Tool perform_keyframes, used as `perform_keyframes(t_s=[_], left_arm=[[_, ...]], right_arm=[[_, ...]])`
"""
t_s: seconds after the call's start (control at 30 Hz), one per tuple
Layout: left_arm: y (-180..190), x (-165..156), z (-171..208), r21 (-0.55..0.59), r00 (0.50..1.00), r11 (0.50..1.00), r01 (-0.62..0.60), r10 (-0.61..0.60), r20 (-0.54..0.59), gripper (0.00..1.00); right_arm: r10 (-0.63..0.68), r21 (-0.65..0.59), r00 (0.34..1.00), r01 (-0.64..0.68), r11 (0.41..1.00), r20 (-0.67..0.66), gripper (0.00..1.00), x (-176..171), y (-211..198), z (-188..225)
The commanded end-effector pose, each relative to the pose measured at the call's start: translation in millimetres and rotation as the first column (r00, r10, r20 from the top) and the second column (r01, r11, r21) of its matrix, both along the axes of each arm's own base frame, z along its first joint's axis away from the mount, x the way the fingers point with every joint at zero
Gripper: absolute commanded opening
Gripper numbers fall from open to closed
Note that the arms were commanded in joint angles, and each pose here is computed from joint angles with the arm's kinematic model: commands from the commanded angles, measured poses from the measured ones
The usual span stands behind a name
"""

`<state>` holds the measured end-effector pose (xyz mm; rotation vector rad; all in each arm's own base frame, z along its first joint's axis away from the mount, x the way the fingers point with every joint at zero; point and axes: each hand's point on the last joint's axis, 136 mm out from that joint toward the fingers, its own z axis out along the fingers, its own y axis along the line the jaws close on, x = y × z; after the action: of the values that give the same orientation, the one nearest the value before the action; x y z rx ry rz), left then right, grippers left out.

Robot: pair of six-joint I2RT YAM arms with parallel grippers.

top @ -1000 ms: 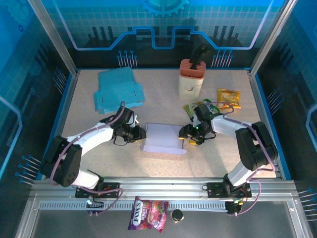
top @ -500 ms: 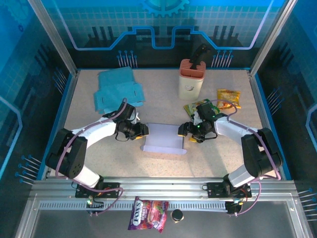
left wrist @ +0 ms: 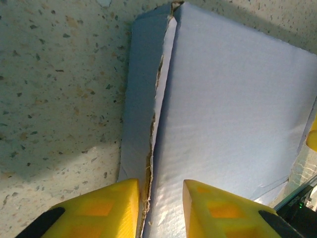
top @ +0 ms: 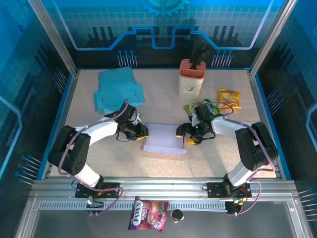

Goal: Fold the paper box

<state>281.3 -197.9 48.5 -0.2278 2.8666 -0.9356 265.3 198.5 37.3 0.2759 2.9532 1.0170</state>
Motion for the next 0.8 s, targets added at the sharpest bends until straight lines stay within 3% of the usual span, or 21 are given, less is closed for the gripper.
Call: perform_keyframes(t_s=[0.0,0.53,0.77], left_arm=[[-2.0,-8.6,-8.5,-0.007,0.999,1.0,0.022,-0.022,-0.025,0.29],[6.9,-14.4,-20.4,0.039,1.0,0.999,-0.01,0.011,-0.024,0.22],[20.1,-17.7,-30.5,0.047,0.996,0.996,-0.08,0.082,-0.036,0.18]], right_arm=[[-0.005,0.026,1.0,0.006,1.0,-0.022,0.77,-0.3,-0.2,-4.9],[-0.002,0.051,1.0,0.003,0.999,-0.014,0.78,2.4,-1.4,-4.6],[0.024,0.148,1.0,-0.027,0.989,0.018,0.8,5.1,8.2,4.4]])
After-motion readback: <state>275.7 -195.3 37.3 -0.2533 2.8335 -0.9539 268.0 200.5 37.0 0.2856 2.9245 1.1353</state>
